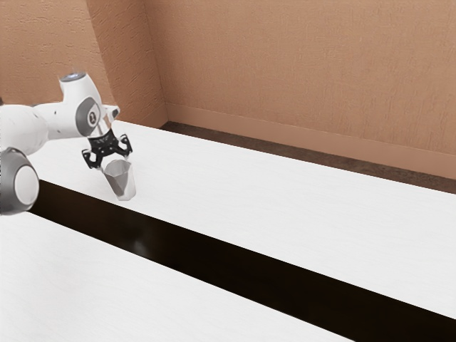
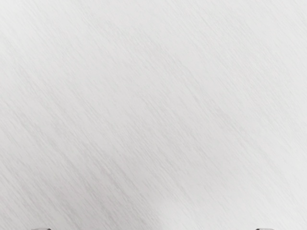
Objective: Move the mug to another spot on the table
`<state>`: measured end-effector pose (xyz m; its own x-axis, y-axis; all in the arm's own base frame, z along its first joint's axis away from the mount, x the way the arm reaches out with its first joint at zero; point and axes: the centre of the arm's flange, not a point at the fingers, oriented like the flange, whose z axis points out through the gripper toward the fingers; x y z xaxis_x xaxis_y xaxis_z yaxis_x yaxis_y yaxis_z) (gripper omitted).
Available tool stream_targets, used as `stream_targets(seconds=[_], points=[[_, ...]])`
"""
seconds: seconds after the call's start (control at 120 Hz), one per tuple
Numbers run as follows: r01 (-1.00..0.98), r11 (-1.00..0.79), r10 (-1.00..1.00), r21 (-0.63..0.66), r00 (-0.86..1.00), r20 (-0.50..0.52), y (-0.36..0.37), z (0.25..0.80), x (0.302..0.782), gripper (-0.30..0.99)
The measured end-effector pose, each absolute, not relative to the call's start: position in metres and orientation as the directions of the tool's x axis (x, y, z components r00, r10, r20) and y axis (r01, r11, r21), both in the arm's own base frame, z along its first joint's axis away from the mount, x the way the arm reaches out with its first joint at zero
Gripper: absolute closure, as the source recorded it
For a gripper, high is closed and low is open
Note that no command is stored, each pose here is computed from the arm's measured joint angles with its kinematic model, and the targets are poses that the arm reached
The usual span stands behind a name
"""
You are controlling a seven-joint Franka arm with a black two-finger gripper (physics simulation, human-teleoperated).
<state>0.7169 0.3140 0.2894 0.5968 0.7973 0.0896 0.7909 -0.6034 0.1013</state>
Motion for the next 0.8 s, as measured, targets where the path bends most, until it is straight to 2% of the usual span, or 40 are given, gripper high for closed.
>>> stream_targets(seconds=[0.425, 0.8], points=[[0.802, -0.590, 0.807, 0.094, 0.582, 0.103, 0.315, 0.279, 0.718, 0.37], [0.806, -0.588, 0.808, 0.067, 0.582, 0.091, 0.313, 0.273, 0.716, 0.50]])
